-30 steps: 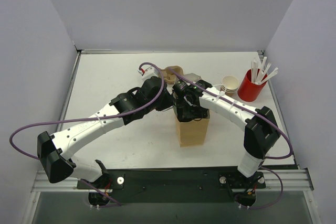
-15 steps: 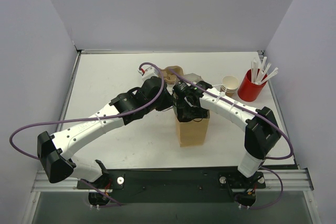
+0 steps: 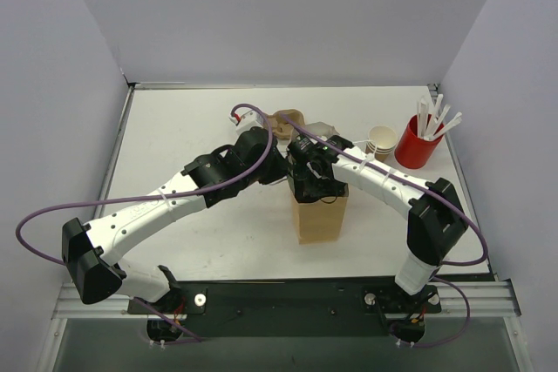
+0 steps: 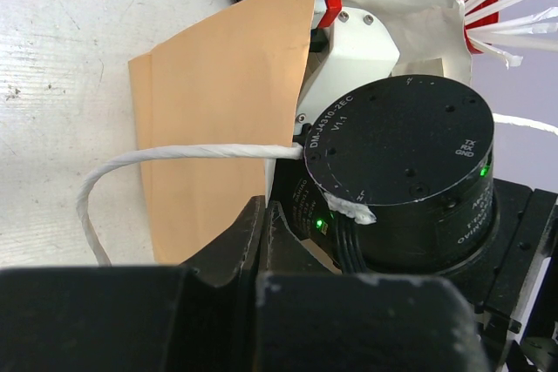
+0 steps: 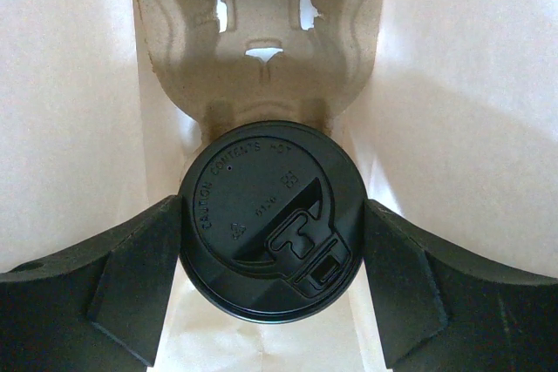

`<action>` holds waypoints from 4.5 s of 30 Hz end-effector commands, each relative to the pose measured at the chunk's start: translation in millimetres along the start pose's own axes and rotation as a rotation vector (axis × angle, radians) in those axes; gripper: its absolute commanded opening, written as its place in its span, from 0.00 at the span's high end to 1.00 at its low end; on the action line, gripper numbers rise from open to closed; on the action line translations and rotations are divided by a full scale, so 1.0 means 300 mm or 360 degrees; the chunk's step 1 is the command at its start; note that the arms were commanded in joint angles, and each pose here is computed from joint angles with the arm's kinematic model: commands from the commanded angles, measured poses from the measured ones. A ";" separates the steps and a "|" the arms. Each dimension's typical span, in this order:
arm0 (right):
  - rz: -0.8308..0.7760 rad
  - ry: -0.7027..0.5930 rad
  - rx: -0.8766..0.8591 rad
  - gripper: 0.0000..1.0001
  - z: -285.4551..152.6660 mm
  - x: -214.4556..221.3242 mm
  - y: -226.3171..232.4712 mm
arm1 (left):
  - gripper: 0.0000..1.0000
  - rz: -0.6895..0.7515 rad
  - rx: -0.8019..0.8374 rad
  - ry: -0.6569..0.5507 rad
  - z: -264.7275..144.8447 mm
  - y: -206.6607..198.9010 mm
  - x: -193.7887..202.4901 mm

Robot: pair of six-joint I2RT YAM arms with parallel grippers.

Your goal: Pack the takeout coffee

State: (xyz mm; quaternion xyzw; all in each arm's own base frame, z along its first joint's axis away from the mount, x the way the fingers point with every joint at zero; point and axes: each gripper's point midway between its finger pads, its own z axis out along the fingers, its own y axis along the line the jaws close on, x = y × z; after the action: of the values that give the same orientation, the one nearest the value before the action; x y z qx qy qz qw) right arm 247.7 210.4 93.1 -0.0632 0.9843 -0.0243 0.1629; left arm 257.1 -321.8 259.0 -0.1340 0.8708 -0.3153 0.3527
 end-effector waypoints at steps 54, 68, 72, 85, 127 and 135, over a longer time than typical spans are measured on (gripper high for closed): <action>-0.0055 0.0277 0.0244 0.60 0.083 0.183 -0.097 | 1.00 0.0153 0.0082 0.0035 0.001 -0.057 0.016; -0.0043 0.0180 0.0212 0.60 0.010 0.157 -0.097 | 1.00 0.0097 -0.0016 -0.0032 -0.007 -0.011 -0.007; -0.0054 0.0199 0.0245 0.60 0.025 0.175 -0.106 | 1.00 0.0083 -0.0019 -0.0039 -0.007 -0.007 -0.007; -0.0063 0.0253 0.0265 0.60 0.091 0.221 -0.107 | 1.00 0.0131 0.0046 -0.0045 -0.023 -0.027 -0.015; 0.0019 0.0277 0.0303 0.60 0.106 0.198 -0.124 | 1.00 0.0319 0.0261 -0.0047 -0.099 -0.094 -0.032; 0.0025 0.0276 0.0315 0.60 0.109 0.202 -0.129 | 1.00 0.0313 0.0272 -0.0048 -0.105 -0.104 -0.035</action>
State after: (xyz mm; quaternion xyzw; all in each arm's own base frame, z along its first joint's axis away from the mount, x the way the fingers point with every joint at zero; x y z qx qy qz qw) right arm 249.1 204.1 83.8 -0.0364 0.9799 -0.0368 0.1924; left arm 249.1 -322.2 266.0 -0.0223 0.8707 -0.3044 0.3855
